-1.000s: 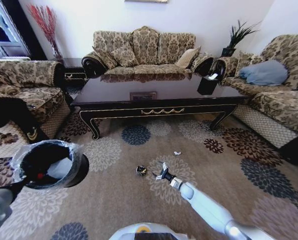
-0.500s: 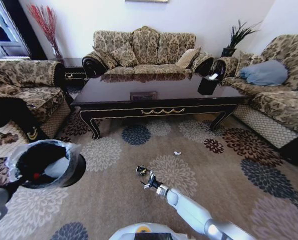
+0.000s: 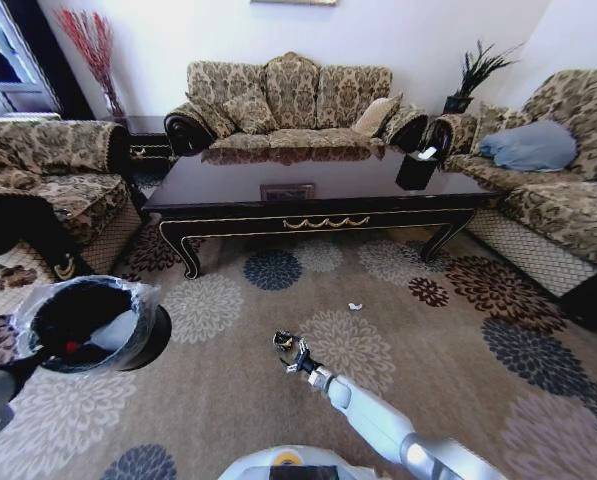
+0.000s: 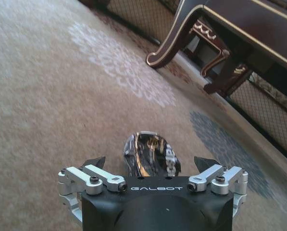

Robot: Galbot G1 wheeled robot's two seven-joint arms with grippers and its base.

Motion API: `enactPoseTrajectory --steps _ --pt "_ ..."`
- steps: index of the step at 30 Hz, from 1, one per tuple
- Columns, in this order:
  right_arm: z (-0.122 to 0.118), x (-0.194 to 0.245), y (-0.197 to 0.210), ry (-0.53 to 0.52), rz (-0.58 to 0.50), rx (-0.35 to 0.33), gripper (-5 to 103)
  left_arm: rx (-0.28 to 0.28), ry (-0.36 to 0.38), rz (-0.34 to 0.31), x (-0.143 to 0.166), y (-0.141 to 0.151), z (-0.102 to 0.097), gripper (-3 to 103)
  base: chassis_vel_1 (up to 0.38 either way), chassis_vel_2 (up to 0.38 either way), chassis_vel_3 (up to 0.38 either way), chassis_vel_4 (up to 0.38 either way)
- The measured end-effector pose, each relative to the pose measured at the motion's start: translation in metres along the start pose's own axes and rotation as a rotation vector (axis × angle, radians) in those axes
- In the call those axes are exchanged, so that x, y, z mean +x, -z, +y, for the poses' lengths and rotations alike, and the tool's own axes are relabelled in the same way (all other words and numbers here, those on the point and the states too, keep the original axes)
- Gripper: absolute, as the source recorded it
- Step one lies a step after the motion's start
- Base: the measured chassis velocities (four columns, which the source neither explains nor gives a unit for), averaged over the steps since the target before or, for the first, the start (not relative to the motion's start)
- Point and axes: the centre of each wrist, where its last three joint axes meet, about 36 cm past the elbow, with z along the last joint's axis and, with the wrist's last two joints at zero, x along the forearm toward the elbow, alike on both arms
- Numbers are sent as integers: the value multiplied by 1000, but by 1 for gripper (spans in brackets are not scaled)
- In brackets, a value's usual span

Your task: Move to the front of the table and pick up the trash from the floor, then place it into the trash bin.

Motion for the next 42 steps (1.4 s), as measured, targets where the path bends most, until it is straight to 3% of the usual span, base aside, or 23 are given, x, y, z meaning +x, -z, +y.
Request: enactPoseTrajectory --steps 5,6,7,9,11,12,14,29,33,42 --pt "3 -3 2 -7 10 -6 99 1 0 3 0 -1 0 0 0 0 0 0" --pt "4 -5 4 -10 11 -13 89 0 1 3 -1 -1 0 0 0 0 0 0" --pt "5 -6 5 -12 12 -15 89 0 1 3 -1 -1 0 0 0 0 0 0" --pt "5 -9 7 -14 13 -18 79 0 1 3 -1 -1 0 0 0 0 0 0" --pt "5 -10 7 -14 14 -18 79 0 1 3 -1 -1 0 0 0 0 0 0" --pt "6 -12 7 -15 19 -19 68 0 2 4 -1 -1 0 0 0 0 0 0" --pt "6 -13 6 -14 24 -18 65 -1 2 4 -1 -1 0 0 0 0 0 0" --pt "13 -12 2 3 43 -15 68 -2 2 6 -1 -2 0 0 0 0 0 0" --pt "14 -15 2 0 45 -16 57 -1 3 6 -1 -2 0 0 0 0 0 0" --pt "14 -18 -2 -4 72 -7 51 -4 2 7 -1 -3 -1 0 0 0 0 0"
